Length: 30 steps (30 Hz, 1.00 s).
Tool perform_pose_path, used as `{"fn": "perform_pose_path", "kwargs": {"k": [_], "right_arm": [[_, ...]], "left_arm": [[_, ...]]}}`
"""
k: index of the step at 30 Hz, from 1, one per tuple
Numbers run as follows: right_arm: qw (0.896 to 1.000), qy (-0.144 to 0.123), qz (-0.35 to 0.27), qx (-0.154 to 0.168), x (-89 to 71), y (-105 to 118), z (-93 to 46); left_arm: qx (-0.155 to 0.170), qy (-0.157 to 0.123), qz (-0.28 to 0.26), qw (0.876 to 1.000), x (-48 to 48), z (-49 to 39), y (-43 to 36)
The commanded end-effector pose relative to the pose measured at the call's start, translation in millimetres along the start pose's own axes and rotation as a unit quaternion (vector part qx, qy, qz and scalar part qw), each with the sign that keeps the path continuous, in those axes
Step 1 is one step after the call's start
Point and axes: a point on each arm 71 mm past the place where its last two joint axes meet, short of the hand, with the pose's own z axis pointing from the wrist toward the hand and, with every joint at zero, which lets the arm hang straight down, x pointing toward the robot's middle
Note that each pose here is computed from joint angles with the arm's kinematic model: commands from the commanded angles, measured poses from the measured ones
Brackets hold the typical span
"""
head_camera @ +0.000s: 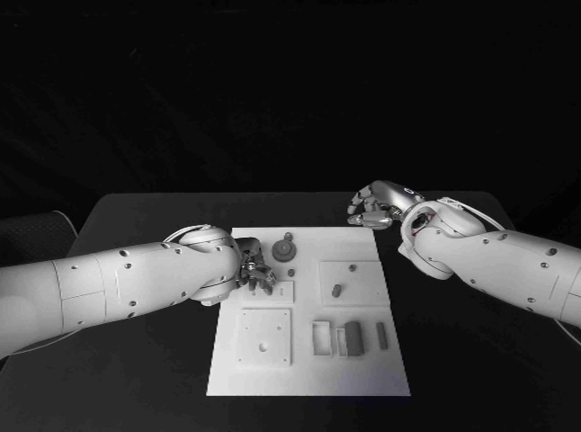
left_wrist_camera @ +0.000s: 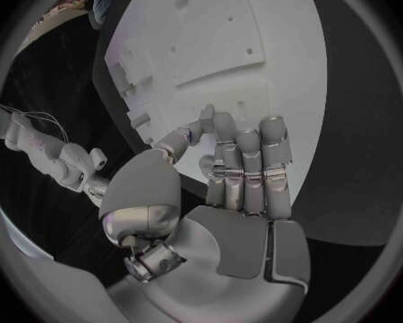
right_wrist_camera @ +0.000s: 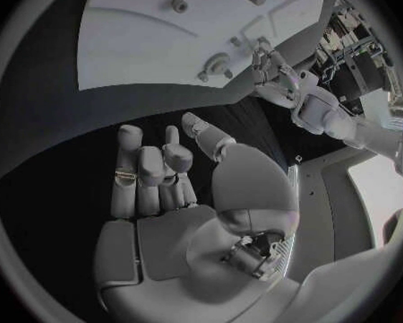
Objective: Assemble the parts on the task board
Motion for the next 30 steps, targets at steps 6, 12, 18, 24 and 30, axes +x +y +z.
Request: {"fn": "perform_pose_path", "kwargs": {"k": [6,12,18,24,30], "right_arm": [[1.000,0.003,-0.001,-0.003,0.7,1.0,0.0],[1.000,0.002,-0.001,0.000,0.4,0.4,-0.1],[1.000,0.002,-0.001,-0.001,0.5,0.8,-0.1],[1.000,0.002,-0.001,-0.001,0.5,0.8,-0.1],[1.000,0.002,-0.001,-0.001,0.4,0.6,-0.2]], "left_arm": [[0.008,-0.003,0.004,1.000,-0.1,-0.1,-2.4],[0.008,-0.002,0.004,1.000,0.1,-0.1,-2.3],[0.008,-0.003,0.003,1.000,0.0,-0.1,-2.3],[0.008,-0.005,0.002,1.000,-0.2,0.0,-2.6],[0.009,-0.004,0.002,1.000,0.0,0.0,-2.8]]}}
